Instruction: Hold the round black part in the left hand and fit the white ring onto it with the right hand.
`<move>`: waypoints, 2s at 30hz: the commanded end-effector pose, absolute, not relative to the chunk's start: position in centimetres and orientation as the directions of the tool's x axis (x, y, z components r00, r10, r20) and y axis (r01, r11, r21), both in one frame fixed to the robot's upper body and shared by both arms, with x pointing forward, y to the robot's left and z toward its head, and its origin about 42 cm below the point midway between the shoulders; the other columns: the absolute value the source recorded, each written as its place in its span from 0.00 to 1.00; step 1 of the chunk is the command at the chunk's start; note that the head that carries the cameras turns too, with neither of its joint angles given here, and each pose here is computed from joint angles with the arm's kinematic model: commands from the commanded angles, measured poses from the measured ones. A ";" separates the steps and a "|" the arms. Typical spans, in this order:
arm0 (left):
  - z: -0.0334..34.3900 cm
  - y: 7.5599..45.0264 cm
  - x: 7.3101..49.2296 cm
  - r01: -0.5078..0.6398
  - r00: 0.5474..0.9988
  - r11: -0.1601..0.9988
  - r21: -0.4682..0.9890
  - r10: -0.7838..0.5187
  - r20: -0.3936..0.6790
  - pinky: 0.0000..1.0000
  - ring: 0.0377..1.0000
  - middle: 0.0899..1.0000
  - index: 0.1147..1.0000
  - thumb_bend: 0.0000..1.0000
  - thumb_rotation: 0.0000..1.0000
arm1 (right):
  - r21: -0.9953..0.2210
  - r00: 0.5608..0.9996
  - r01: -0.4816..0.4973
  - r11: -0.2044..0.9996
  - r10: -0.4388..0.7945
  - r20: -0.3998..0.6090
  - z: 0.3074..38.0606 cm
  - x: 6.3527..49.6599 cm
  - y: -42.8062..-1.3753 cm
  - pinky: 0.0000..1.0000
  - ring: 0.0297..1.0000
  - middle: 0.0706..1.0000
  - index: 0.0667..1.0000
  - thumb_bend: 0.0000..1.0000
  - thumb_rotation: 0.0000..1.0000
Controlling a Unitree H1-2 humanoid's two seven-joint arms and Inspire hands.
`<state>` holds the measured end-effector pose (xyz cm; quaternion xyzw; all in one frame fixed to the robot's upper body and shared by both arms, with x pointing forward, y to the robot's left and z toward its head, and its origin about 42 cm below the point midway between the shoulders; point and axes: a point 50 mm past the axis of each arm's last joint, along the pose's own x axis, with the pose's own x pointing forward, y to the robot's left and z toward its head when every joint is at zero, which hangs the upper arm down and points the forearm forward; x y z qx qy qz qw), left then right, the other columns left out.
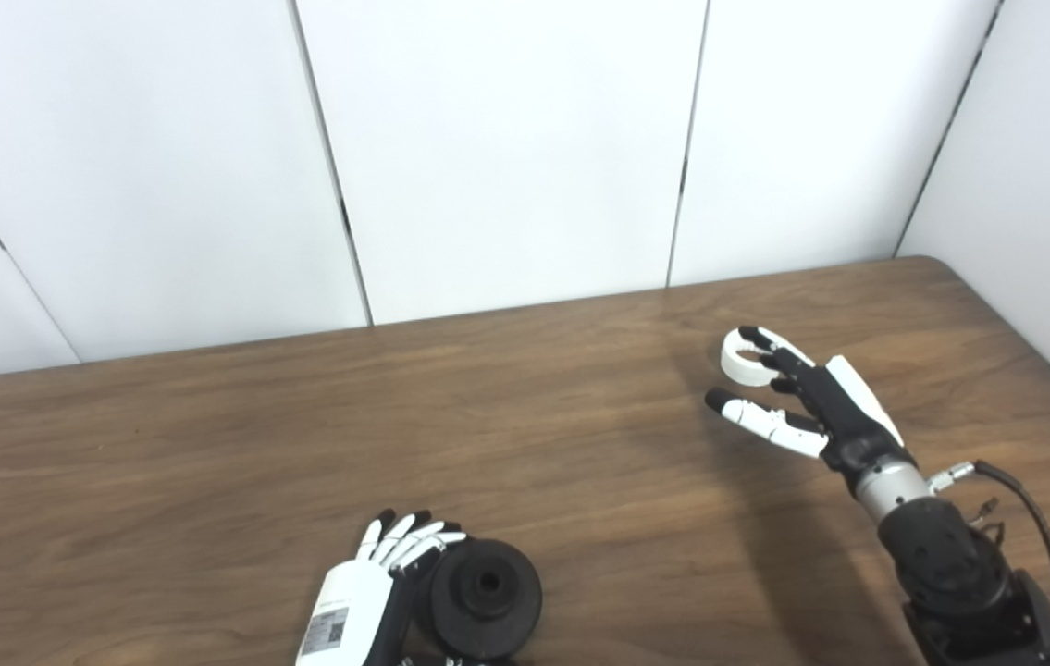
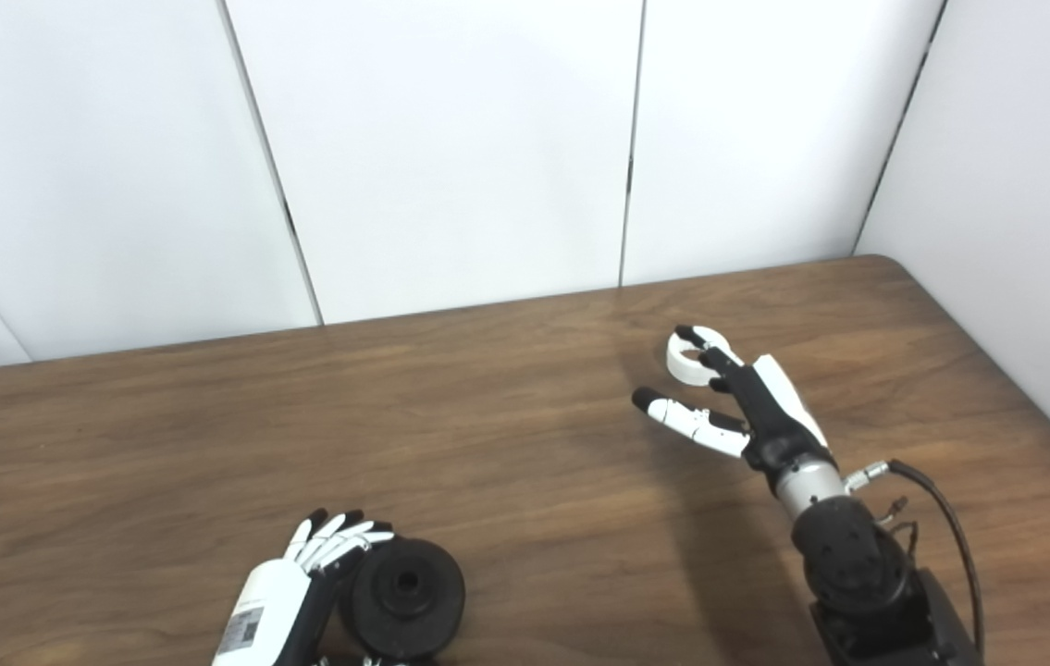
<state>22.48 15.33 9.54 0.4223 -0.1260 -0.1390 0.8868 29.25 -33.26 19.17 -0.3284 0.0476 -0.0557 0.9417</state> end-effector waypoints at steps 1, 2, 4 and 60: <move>1.1 19.2 20.7 0.278 0.952 0.516 0.810 -0.258 -0.163 1.00 0.91 0.81 0.41 0.52 0.06 | -0.711 0.979 0.193 0.676 -0.090 0.180 25.1 32.1 -34.4 0.91 0.96 0.96 0.93 0.73 0.53; 1.1 19.2 20.7 0.279 0.952 0.512 0.812 -0.258 -0.165 1.00 0.91 0.81 0.41 0.52 0.06 | -0.724 0.979 0.195 0.662 -0.093 0.179 25.3 32.4 -34.6 0.92 0.96 0.96 0.93 0.75 0.52; 1.1 19.3 20.7 0.277 0.952 0.513 0.813 -0.258 -0.162 1.00 0.91 0.81 0.41 0.52 0.06 | -0.753 0.980 0.196 0.628 -0.095 0.176 25.6 33.0 -35.0 0.92 0.96 0.96 0.93 0.77 0.50; 0.5 20.3 21.0 0.256 0.958 0.532 0.807 -0.251 -0.139 1.00 0.90 0.80 0.42 0.52 0.05 | -0.932 0.996 0.062 0.357 -0.084 0.034 29.8 41.6 -38.1 0.87 1.00 1.00 0.86 0.84 0.37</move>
